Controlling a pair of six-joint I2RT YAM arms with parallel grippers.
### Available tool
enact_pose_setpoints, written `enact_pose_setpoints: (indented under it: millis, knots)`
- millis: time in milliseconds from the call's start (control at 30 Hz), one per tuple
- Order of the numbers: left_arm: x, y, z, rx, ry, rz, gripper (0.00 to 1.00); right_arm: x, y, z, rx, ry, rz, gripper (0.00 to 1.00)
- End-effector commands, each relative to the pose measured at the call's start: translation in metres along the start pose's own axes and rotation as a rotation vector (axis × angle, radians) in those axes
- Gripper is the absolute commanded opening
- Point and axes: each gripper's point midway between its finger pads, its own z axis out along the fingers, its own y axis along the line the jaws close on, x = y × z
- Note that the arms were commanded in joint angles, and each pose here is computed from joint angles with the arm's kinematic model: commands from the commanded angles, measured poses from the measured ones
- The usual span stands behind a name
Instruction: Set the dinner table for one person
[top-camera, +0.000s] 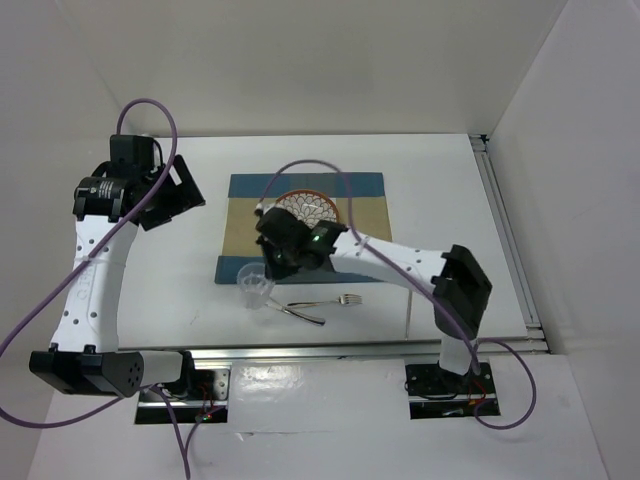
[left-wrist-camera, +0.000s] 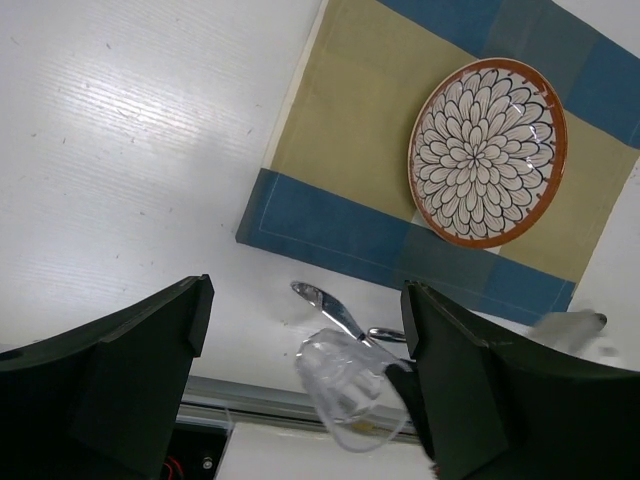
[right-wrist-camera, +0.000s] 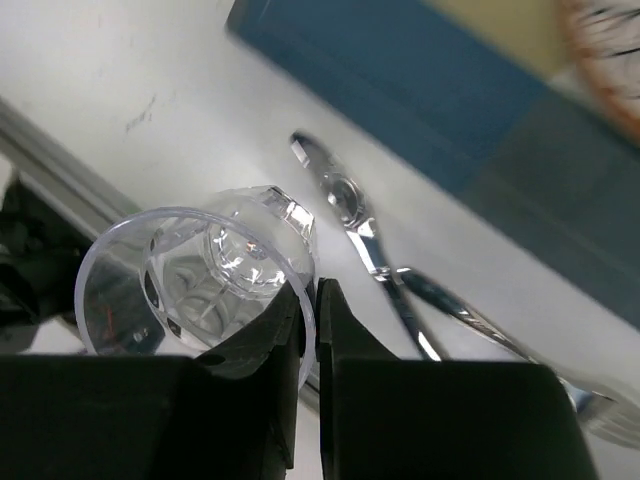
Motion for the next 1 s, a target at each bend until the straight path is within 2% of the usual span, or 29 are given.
enact_pose_setpoints:
  millis: [0, 100, 133, 200, 233, 333, 467, 667, 967]
  knots:
    - [-0.004, -0.004, -0.012, 0.037, -0.031, 0.011, 0.94, -0.085, -0.053, -0.075, 0.115, -0.24, 0.114, 0.0]
    - [-0.006, -0.006, -0.014, 0.051, -0.034, 0.011, 0.94, -0.101, -0.11, -0.095, 0.226, -0.284, 0.193, 0.0]
    - [-0.006, -0.006, -0.014, 0.051, -0.034, 0.011, 0.94, -0.112, -0.152, -0.103, 0.3, -0.308, 0.26, 0.0]
    - [-0.005, -0.008, -0.014, 0.062, -0.028, 0.011, 0.94, -0.12, -0.193, -0.116, 0.384, -0.334, 0.325, 0.0]
    - [0.0, -0.009, -0.012, 0.07, -0.01, 0.011, 0.94, -0.13, -0.231, -0.126, 0.461, -0.366, 0.397, 0.0]
    - [0.011, -0.01, -0.003, 0.084, 0.032, 0.012, 0.94, -0.142, -0.291, -0.133, 0.555, -0.387, 0.493, 0.0]
    - [0.031, -0.012, 0.011, 0.118, 0.098, 0.011, 0.94, -0.151, -0.347, -0.116, 0.626, -0.371, 0.557, 0.0]
    - [0.076, -0.014, 0.025, 0.173, 0.191, 0.064, 0.97, -0.171, -0.394, -0.097, 0.664, -0.389, 0.594, 0.0]
    - [0.163, -0.018, 0.056, 0.188, 0.37, -0.008, 0.97, -0.151, -0.437, -0.048, 0.699, -0.302, 0.635, 0.0]
